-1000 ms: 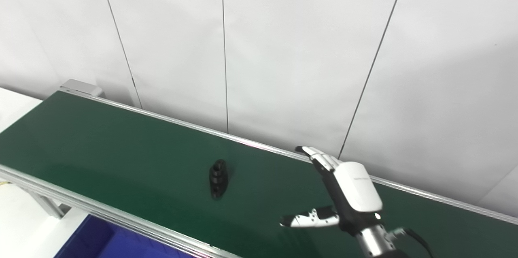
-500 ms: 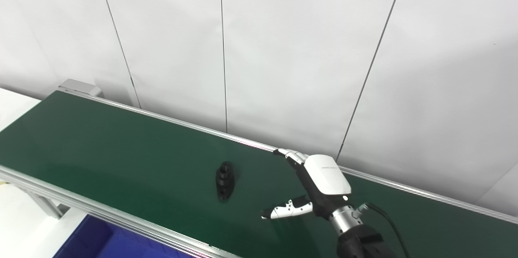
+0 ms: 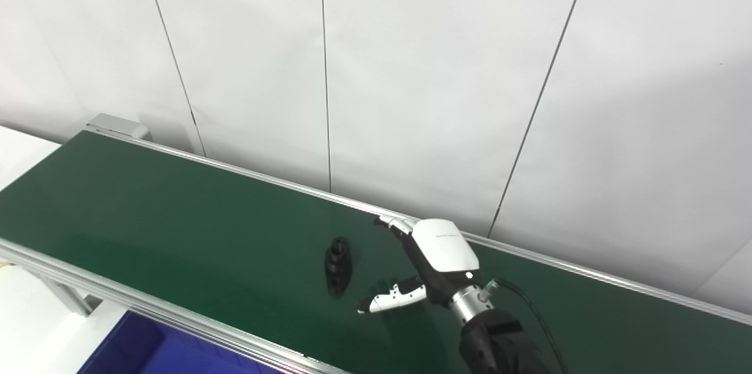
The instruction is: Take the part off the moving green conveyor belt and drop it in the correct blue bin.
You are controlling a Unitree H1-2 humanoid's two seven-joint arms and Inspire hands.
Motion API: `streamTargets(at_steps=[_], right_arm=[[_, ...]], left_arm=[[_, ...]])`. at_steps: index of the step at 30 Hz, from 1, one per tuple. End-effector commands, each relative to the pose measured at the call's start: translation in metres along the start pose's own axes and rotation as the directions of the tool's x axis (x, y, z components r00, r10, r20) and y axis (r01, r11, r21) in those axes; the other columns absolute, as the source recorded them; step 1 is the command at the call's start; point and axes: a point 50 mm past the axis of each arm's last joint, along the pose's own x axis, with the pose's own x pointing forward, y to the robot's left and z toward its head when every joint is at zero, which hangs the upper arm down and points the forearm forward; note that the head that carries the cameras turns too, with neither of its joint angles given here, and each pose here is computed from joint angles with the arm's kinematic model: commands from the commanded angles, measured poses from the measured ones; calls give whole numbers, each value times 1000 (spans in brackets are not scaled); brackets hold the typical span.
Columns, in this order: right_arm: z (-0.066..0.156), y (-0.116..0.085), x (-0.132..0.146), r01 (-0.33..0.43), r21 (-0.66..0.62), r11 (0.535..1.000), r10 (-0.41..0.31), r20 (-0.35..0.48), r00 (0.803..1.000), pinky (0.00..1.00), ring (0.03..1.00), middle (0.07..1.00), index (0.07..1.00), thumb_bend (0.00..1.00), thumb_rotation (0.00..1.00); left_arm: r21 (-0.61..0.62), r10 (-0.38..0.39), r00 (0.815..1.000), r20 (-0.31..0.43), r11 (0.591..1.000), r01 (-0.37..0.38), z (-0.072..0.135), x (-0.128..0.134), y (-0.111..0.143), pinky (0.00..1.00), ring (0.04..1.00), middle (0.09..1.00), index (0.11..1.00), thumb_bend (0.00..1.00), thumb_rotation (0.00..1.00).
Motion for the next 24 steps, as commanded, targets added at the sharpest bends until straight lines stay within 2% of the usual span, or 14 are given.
streamTargets(at_steps=[1, 10, 24], right_arm=[[16, -25, 19, 70, -35, 997, -68, 38, 997, 628, 791, 844, 857, 995, 672], [22, -16, 30, 21, -58, 998, -18, 51, 999, 616, 794, 848, 867, 986, 667], [21, -8, 36, -14, -58, 998, 16, 37, 999, 634, 803, 857, 876, 987, 677]], left_arm=[[-5, -8, 1000, 23, 1000, 8, 5, 1, -4, 787, 883, 886, 851, 996, 960], [-12, -6, 1000, 22, 1000, 7, 6, 1, -8, 793, 885, 885, 851, 997, 954], [-30, -2, 1000, 20, 1000, 3, 7, -2, -12, 799, 888, 887, 852, 999, 947]])
